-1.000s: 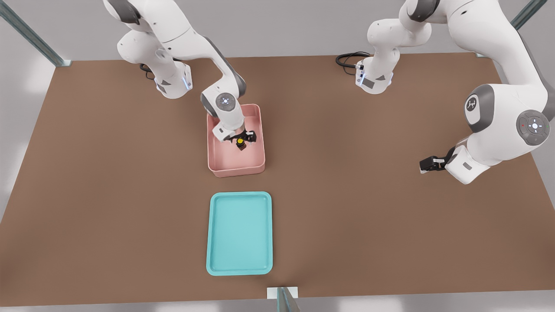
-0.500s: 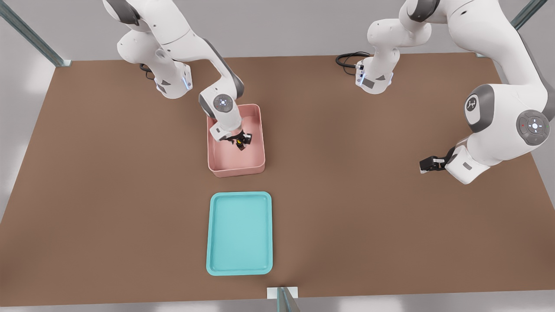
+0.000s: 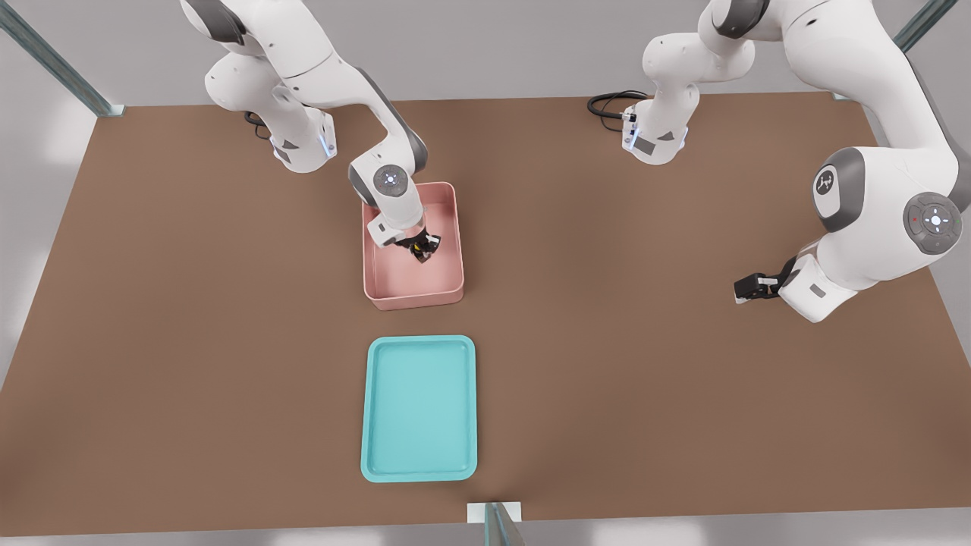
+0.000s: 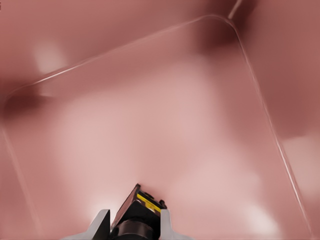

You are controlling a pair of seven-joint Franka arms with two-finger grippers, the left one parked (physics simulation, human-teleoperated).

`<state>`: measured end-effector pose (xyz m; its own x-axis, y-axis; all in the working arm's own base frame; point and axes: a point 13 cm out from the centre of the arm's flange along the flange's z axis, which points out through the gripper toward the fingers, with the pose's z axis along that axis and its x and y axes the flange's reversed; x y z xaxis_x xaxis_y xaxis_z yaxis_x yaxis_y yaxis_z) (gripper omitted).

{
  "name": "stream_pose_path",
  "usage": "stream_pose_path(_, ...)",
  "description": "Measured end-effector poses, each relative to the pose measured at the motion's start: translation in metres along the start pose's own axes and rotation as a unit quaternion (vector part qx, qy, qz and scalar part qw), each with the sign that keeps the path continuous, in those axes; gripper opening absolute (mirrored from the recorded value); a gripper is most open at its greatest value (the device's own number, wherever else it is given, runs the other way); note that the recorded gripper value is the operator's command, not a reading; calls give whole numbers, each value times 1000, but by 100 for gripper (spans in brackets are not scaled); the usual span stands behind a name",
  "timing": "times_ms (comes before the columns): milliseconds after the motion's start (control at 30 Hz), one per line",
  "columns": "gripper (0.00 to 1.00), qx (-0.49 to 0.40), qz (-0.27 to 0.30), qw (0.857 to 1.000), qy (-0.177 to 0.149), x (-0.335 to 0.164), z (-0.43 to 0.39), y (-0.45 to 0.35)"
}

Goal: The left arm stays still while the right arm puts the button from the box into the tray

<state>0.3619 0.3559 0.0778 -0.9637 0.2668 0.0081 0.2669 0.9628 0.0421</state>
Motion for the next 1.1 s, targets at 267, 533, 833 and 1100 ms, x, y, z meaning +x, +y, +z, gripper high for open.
stream_pose_path(267, 46, -20, 5, 1000, -7, -4, -29, 11)
stream_pose_path(533, 46, -49, 12, 999, -16, -16, -93, 24)
stream_pose_path(833, 46, -65, 48, 996, -43, -101, -157, 39)
stream_pose_path(1100, 46, -44, 77, 994, -56, -199, -144, 68)
